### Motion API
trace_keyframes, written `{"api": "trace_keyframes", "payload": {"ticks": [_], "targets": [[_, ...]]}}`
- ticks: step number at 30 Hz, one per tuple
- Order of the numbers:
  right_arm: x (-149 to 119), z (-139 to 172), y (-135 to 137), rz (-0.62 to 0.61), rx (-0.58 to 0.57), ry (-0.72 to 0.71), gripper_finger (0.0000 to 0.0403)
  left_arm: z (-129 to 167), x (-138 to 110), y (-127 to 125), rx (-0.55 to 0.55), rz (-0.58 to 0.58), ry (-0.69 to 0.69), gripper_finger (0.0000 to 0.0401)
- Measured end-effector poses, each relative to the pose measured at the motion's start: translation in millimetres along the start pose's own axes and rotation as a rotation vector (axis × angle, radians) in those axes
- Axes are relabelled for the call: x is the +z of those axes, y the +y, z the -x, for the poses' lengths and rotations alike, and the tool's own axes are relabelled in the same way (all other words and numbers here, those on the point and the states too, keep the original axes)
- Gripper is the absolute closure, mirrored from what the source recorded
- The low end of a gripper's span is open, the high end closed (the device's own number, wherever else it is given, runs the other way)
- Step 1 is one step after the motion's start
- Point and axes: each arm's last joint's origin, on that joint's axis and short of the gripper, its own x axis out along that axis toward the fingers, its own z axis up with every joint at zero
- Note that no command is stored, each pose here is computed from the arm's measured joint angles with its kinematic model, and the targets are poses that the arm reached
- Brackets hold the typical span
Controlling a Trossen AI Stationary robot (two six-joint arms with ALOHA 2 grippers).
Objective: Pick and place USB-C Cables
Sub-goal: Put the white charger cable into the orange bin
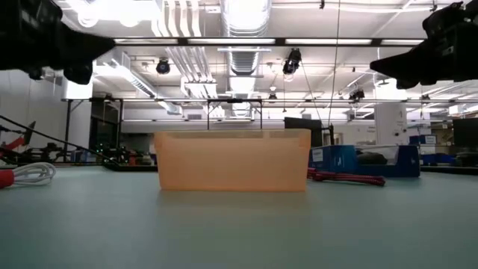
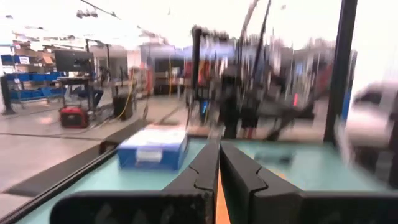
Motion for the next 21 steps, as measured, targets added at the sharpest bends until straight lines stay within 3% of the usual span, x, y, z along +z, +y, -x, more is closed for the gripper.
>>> {"api": "trace_keyframes", "payload": {"ticks": [5, 8, 14, 21], "targets": [[0, 0, 0, -0.001, -0.001, -0.004, 0.0394, 1, 16, 1, -0.002, 0.103, -0.155, 0.0401], [0, 0, 0, -0.076, 0.000, -0.004, 0.0394, 2, 21, 1, -0.004, 0.136, -0.204, 0.0401], [0, 0, 0, -0.334, 0.001, -0.006, 0.0394, 3, 22, 2, 0.013, 0.142, -0.222, 0.0401], [2, 0, 0, -0.395, 0.001, -0.026, 0.0394, 3, 24, 3, 0.043, 0.166, -0.236, 0.0401]]}}
